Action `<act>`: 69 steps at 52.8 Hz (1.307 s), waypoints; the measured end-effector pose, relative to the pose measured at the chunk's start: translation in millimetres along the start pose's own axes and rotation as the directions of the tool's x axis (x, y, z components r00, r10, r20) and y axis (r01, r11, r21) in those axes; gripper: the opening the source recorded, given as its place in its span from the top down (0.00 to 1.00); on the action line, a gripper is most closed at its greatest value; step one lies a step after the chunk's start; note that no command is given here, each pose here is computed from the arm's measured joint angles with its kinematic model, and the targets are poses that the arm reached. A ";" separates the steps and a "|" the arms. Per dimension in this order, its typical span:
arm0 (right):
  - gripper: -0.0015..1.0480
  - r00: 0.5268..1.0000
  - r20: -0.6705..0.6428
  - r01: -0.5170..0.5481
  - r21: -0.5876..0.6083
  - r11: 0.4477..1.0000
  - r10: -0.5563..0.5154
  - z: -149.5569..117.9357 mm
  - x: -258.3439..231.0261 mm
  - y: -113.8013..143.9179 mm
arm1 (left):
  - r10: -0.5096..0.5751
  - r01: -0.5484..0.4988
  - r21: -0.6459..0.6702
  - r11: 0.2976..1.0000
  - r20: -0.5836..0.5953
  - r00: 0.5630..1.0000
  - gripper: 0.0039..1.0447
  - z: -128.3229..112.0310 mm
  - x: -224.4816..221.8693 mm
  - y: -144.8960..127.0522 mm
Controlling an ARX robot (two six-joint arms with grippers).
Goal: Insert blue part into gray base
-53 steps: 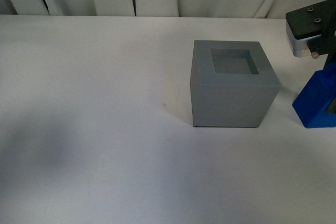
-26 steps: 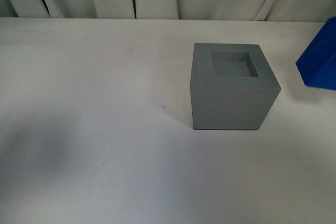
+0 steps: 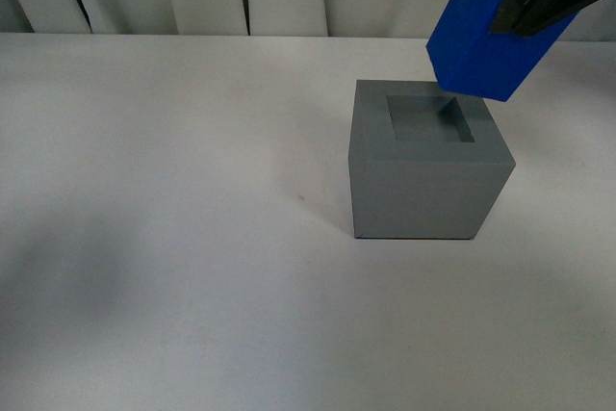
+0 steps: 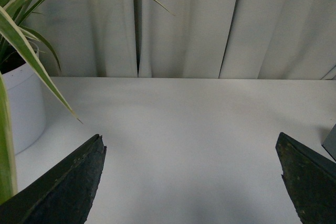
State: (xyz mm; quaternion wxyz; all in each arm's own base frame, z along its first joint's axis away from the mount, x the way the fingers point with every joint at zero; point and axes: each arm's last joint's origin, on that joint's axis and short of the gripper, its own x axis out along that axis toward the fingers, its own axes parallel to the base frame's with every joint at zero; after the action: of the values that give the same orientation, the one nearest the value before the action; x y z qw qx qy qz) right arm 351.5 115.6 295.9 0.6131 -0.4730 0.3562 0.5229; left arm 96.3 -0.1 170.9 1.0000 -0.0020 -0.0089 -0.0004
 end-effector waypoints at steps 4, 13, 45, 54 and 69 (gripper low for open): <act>0.55 1.000 0.000 -0.016 -0.007 1.000 0.016 5.8 7.9 0.2 | 0.000 0.000 0.000 1.000 0.000 1.000 0.06 0.0 0.0 0.0; 0.55 1.000 -0.006 -0.029 -0.021 0.999 0.029 12.7 16.2 0.7 | 0.000 0.000 0.000 1.000 0.000 1.000 0.06 0.0 0.0 0.0; 0.55 0.999 -0.020 -0.048 -0.020 0.999 0.048 12.8 32.0 3.0 | 0.000 0.000 0.000 1.000 0.000 1.000 0.06 0.0 0.0 0.0; 0.55 0.998 -0.027 -0.052 -0.019 0.998 0.052 12.7 34.3 3.2 | 0.000 0.000 0.000 1.000 0.000 1.000 0.06 0.0 0.0 0.0; 0.55 0.997 -0.047 -0.066 -0.018 0.998 0.065 9.5 41.4 6.0 | 0.000 0.000 0.000 1.000 0.000 1.000 0.06 0.0 0.0 0.0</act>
State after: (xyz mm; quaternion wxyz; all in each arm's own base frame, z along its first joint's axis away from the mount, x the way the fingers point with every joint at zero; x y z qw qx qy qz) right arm 353.3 137.3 258.9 0.5824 -0.4791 0.3806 0.5352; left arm 96.3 -0.1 170.9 1.0000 -0.0018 -0.0089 -0.0004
